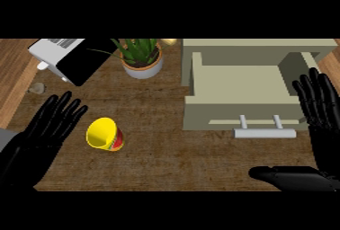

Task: Pick up the cup, place it into the drawer and close the drawer

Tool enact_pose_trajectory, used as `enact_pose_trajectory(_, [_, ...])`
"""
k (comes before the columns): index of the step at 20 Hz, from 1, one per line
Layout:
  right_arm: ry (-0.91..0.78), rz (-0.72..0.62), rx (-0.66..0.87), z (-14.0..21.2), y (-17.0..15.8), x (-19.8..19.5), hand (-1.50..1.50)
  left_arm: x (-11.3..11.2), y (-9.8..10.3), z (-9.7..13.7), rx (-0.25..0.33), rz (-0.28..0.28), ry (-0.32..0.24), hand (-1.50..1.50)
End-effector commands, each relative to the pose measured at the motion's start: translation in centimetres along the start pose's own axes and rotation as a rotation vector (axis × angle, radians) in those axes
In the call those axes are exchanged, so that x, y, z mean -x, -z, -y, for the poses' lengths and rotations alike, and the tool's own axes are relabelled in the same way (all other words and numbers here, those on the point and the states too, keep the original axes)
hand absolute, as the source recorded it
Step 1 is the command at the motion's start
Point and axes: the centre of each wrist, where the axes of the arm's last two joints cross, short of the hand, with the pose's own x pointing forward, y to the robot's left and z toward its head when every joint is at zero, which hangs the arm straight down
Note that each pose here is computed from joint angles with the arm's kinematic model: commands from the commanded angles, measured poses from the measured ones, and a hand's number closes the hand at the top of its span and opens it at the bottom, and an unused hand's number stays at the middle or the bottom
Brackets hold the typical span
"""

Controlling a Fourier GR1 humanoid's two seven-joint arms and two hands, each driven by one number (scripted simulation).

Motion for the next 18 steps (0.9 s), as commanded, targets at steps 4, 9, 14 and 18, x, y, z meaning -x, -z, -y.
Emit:
enact_pose_trajectory(4, [-0.006, -0.018, -0.003, 0.4, -0.2, 2.0, -1.5, 4.1, -3.4, -3.8, -0.07, -0.08, 0.025, -1.5])
enact_pose_trajectory(9, [0.004, 0.0, -0.009, -1.4, 0.3, 1.3, -1.5, 5.8, -1.1, -4.2, -0.156, -0.094, 0.117, -1.5])
enact_pose_trajectory(14, [-0.012, 0.014, -0.004, 0.4, 0.7, 2.6, -1.5, 9.5, -2.9, -5.3, -0.192, -0.157, 0.159, -1.5])
enact_pose_trajectory(18, [-0.019, 0.01, -0.006, 0.5, 0.5, 1.2, -1.5, 11.6, -4.7, -8.6, -0.215, -0.222, 0.17, -1.5])
